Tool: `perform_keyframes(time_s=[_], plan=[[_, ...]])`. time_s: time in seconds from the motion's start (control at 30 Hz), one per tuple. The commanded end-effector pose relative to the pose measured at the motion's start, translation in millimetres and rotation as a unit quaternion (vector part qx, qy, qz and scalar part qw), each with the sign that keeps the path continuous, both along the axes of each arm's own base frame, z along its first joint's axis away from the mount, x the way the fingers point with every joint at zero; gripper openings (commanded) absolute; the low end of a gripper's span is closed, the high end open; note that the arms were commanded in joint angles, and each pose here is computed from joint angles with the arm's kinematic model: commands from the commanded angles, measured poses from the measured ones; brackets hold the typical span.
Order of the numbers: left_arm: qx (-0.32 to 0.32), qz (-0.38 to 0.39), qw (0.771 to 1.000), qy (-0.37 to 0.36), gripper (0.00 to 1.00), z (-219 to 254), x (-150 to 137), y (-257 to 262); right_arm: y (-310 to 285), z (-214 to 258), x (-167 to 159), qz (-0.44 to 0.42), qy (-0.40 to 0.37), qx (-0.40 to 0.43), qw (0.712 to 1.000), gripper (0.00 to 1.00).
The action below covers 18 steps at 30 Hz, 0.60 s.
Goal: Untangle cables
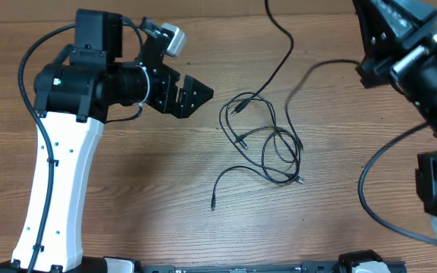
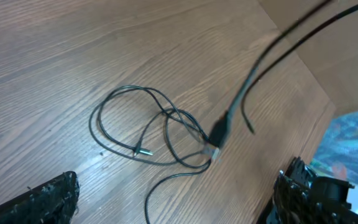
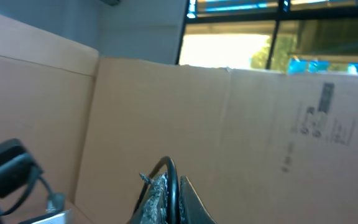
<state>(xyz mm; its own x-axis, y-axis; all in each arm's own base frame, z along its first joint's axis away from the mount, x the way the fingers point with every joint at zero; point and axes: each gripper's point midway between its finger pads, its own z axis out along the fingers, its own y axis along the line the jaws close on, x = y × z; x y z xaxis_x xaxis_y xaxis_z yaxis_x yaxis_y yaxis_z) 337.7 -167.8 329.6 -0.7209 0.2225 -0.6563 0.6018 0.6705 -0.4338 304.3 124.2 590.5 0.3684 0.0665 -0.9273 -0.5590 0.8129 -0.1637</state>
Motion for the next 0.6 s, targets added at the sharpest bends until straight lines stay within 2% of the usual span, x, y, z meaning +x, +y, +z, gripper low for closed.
perform_keyframes(time_s=[0.0, 0.27, 0.57], plan=[[0.004, 0.003, 1.0, -0.016, 1.0, 9.2, -2.5, 0.3, -20.5, 3.7, 21.3, -0.067, 0.009, 0.024, 0.997, 0.04], [0.062, 0.048, 0.997, -0.026, 1.0, -2.1, 10.1, 19.6, -80.2, -48.5, 92.3, -0.241, 0.092, 0.025, 0.966, 0.04], [0.11, 0.085, 0.99, -0.034, 1.0, -9.7, 19.2, 37.3, -136.9, -130.2, 168.5, -0.309, 0.188, 0.013, 0.932, 0.04]])
